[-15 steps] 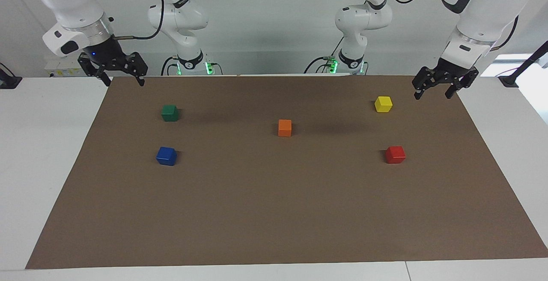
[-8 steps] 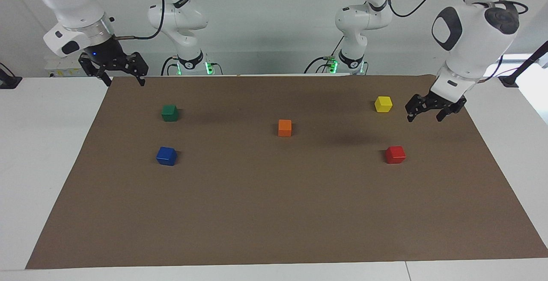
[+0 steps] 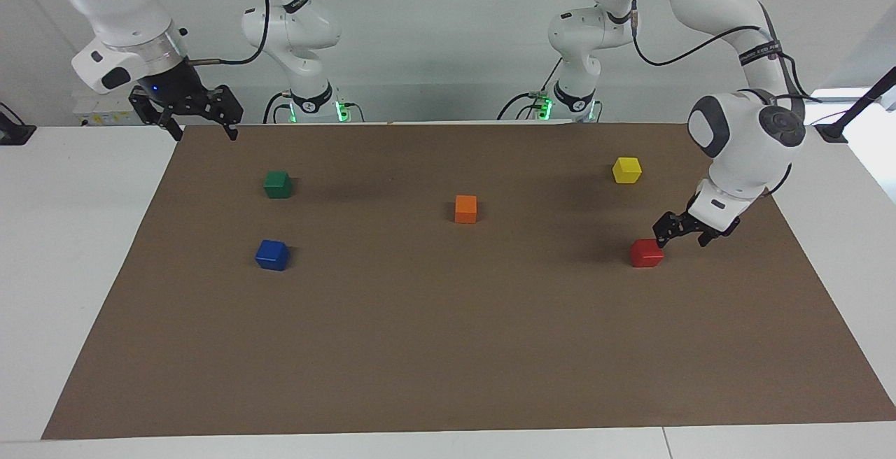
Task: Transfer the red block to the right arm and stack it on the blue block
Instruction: 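Reach the left gripper to the red cube and grasp it, then carry the red cube toward the right gripper while the right gripper approaches, then grasp the red cube with the right gripper while the left gripper opens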
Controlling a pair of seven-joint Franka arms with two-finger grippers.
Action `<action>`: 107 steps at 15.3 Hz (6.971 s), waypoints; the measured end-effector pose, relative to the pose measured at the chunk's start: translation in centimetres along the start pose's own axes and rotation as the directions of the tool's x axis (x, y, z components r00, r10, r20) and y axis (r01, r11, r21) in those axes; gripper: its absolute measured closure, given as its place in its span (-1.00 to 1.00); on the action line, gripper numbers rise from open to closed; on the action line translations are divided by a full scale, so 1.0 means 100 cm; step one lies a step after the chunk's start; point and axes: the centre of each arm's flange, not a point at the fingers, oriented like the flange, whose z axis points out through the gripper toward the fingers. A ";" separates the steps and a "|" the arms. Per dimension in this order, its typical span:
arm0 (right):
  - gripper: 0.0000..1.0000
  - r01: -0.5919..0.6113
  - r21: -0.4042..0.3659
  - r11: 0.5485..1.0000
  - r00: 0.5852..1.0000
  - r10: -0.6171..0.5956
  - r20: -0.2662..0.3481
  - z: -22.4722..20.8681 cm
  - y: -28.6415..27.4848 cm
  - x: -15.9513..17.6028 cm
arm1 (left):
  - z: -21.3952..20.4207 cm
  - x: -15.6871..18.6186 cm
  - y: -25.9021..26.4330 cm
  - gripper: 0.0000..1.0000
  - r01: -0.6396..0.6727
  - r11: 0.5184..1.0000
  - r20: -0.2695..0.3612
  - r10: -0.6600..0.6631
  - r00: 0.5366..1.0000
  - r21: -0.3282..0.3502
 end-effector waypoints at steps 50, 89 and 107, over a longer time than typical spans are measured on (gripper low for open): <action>-1.00 -0.006 0.879 -0.477 0.983 -0.162 -0.081 0.271 -0.173 -0.015 | -0.252 -0.067 0.223 -0.10 0.942 0.331 0.612 -0.734 0.293 -0.055; -0.15 -0.096 0.804 -0.587 0.993 -0.115 0.034 0.272 -0.302 -0.029 | -0.181 -0.177 0.370 -0.10 0.994 -0.107 0.720 -0.692 -0.060 -0.019; -0.15 -0.142 0.810 -0.569 0.988 -0.129 0.083 0.270 -0.301 -0.023 | -0.184 -0.175 0.368 -0.32 0.988 -0.155 0.726 -0.678 -0.115 0.013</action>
